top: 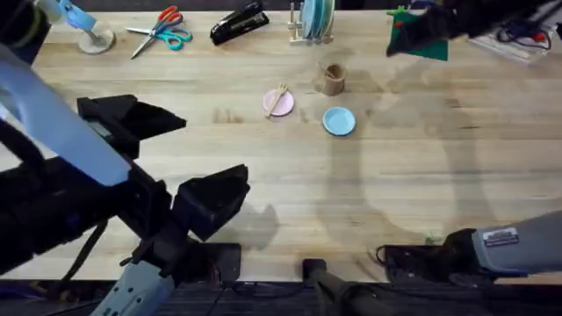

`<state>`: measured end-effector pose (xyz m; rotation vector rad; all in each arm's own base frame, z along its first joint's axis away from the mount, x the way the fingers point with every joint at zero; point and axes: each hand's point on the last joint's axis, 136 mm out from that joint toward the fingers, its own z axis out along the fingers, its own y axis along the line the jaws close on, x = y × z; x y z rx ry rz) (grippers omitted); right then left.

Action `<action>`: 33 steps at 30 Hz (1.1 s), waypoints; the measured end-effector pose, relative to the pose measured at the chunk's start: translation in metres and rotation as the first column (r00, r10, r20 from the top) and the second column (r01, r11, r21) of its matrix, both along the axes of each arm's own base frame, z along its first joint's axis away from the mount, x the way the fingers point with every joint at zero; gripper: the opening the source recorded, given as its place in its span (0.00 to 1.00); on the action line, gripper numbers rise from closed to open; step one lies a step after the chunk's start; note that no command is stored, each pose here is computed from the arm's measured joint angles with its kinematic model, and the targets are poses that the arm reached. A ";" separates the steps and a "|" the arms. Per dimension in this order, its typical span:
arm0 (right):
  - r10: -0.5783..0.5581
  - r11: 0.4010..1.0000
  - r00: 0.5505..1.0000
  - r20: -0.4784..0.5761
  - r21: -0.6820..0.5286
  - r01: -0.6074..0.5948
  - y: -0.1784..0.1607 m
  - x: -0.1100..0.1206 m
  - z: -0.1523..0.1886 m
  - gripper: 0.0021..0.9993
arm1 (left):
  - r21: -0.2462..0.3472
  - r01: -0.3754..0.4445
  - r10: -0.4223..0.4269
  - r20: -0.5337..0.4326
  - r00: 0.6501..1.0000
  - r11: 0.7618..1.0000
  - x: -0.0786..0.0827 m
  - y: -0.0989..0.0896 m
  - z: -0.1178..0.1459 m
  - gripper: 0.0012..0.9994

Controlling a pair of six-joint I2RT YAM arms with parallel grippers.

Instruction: Pick up a utensil and set it on the pink plate, then put the other utensil in the container.

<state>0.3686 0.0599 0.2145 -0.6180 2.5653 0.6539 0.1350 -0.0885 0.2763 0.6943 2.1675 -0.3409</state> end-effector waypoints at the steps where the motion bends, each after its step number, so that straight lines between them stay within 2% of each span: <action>1: -0.008 1.000 1.000 -0.018 -0.027 0.008 -0.003 -0.008 0.001 0.99 | 0.000 0.000 0.000 0.000 1.000 1.000 0.000 0.000 0.000 1.00; 5: -0.032 0.994 0.998 -0.057 -0.105 0.026 -0.013 -0.036 0.010 1.00 | 0.000 0.000 0.000 0.000 1.000 1.000 0.000 0.000 0.000 1.00; 15: -0.147 0.966 0.989 0.035 -0.210 0.151 -0.030 -0.085 0.057 1.00 | 0.000 0.000 0.000 0.000 1.000 1.000 0.000 0.000 0.000 1.00; 22: -0.190 0.941 0.982 0.011 -0.284 0.185 -0.040 -0.133 0.068 0.99 | 0.000 0.000 0.000 -0.001 1.000 1.000 0.000 0.000 0.000 1.00; 27: -0.208 0.926 0.978 0.007 -0.319 0.200 -0.045 -0.150 0.071 0.99 | 0.000 0.000 0.000 -0.001 1.000 1.000 0.000 0.000 0.000 1.00; 33: -0.212 0.923 0.977 0.006 -0.328 0.202 -0.046 -0.153 0.071 1.00 | 0.000 0.000 0.000 -0.001 1.000 1.000 0.000 0.000 0.000 1.00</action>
